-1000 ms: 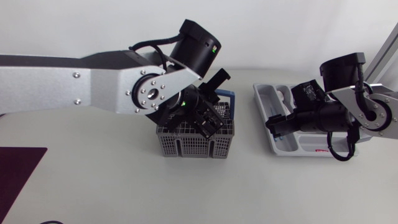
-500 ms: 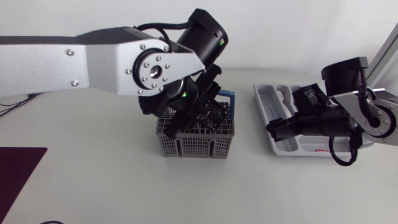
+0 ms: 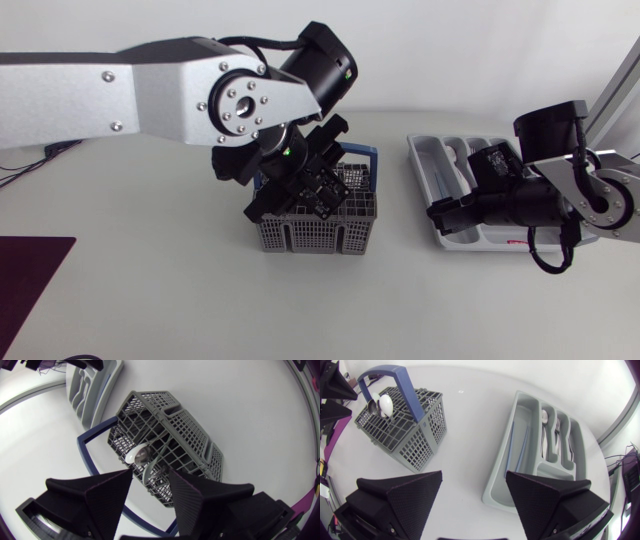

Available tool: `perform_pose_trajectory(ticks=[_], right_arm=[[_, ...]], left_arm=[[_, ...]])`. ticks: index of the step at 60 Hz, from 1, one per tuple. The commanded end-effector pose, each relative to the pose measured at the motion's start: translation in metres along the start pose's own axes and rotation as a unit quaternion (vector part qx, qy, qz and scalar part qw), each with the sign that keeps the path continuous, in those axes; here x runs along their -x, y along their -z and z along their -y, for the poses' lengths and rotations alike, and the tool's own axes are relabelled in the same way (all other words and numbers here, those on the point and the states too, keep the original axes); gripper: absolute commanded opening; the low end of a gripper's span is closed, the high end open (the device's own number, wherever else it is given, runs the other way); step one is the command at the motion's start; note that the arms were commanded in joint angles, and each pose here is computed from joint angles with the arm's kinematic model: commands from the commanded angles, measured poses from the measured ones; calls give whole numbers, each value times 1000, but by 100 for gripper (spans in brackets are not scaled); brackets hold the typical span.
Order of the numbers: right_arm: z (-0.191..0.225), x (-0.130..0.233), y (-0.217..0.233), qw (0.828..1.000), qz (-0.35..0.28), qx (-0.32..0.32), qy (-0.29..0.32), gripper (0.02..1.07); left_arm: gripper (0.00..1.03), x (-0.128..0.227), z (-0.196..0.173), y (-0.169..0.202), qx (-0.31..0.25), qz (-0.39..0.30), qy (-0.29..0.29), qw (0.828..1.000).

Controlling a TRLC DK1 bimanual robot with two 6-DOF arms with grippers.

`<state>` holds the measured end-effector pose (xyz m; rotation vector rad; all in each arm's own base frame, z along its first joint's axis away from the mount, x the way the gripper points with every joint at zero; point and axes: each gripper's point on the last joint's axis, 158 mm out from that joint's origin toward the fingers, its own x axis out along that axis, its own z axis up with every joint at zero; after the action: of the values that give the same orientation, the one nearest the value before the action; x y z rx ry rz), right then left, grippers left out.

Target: Unload the cutlery basket into the drawer organizer.

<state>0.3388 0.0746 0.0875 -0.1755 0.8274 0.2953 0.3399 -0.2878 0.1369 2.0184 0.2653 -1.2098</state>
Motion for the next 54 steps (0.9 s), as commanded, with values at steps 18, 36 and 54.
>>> perform_pose_trajectory(ticks=[18, 36, 54], right_arm=[[-4, 1, 0, 1000, 5, 13, -9, 94], [-7, 1, -2, 1000, 9, 17, -13, 94], [-8, 5, -1, 1000, 13, 16, -12, 95]], left_arm=[[64, -10, -8, 15, 3, -41, 1, 999], [64, 11, -14, 3, 330, -36, 20, 943], [64, 1, -24, 5, 585, -45, 17, 810]])
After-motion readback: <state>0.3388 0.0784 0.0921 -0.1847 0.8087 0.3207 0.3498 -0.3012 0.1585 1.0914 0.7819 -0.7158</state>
